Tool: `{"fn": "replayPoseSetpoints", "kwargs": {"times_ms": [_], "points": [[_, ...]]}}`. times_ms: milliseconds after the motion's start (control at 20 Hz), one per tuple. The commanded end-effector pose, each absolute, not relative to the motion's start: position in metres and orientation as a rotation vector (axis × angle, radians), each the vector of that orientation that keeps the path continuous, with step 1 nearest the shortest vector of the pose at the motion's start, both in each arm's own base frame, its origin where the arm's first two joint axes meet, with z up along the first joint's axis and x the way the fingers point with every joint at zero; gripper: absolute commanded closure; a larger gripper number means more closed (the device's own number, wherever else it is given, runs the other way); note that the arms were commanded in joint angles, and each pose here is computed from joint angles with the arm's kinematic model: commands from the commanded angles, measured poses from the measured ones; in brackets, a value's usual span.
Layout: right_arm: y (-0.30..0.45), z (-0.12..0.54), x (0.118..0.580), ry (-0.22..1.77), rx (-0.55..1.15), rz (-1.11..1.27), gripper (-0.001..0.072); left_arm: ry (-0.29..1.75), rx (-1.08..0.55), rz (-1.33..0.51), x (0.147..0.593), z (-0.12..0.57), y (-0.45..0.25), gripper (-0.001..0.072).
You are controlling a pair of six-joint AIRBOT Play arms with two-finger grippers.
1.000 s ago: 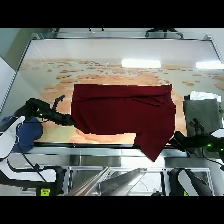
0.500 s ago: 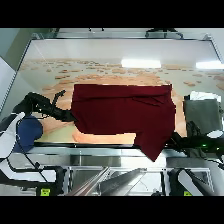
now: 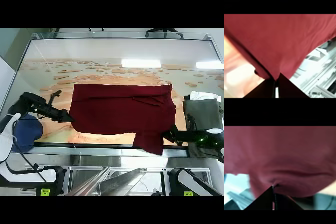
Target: Fold the shirts.
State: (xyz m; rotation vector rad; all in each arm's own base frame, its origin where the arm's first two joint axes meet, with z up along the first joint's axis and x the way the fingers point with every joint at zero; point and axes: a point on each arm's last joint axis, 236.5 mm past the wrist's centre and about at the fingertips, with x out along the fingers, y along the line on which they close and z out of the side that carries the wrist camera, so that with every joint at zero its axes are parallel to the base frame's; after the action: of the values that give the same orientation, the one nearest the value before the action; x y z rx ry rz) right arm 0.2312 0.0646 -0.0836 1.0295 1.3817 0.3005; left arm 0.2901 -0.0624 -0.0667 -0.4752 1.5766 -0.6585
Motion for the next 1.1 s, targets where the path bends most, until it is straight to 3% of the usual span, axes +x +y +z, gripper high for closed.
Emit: {"fn": "replayPoseSetpoints", "kwargs": {"times_ms": [0,250,450,750,1050], "points": [[0.066,-0.040,0.254,1.283,0.992,0.416,0.0692,1.556,-0.471,-0.570,0.282,-0.046,-0.030,0.0694],[0.042,0.056,0.310,0.944,0.779,0.419,0.0694,1.284,-0.500,-0.515,0.302,0.017,-0.009,0.0693],[0.053,0.087,0.364,0.827,0.683,0.477,0.0693,1.235,-0.421,-0.552,0.334,0.026,-0.014,0.0694],[0.084,0.027,0.462,0.870,0.575,0.495,0.0693,1.315,-0.350,-0.551,0.403,-0.009,-0.012,0.0693],[0.080,-0.065,0.485,0.987,0.563,0.464,0.0693,1.473,-0.327,-0.522,0.425,-0.079,-0.004,0.0693]]}}
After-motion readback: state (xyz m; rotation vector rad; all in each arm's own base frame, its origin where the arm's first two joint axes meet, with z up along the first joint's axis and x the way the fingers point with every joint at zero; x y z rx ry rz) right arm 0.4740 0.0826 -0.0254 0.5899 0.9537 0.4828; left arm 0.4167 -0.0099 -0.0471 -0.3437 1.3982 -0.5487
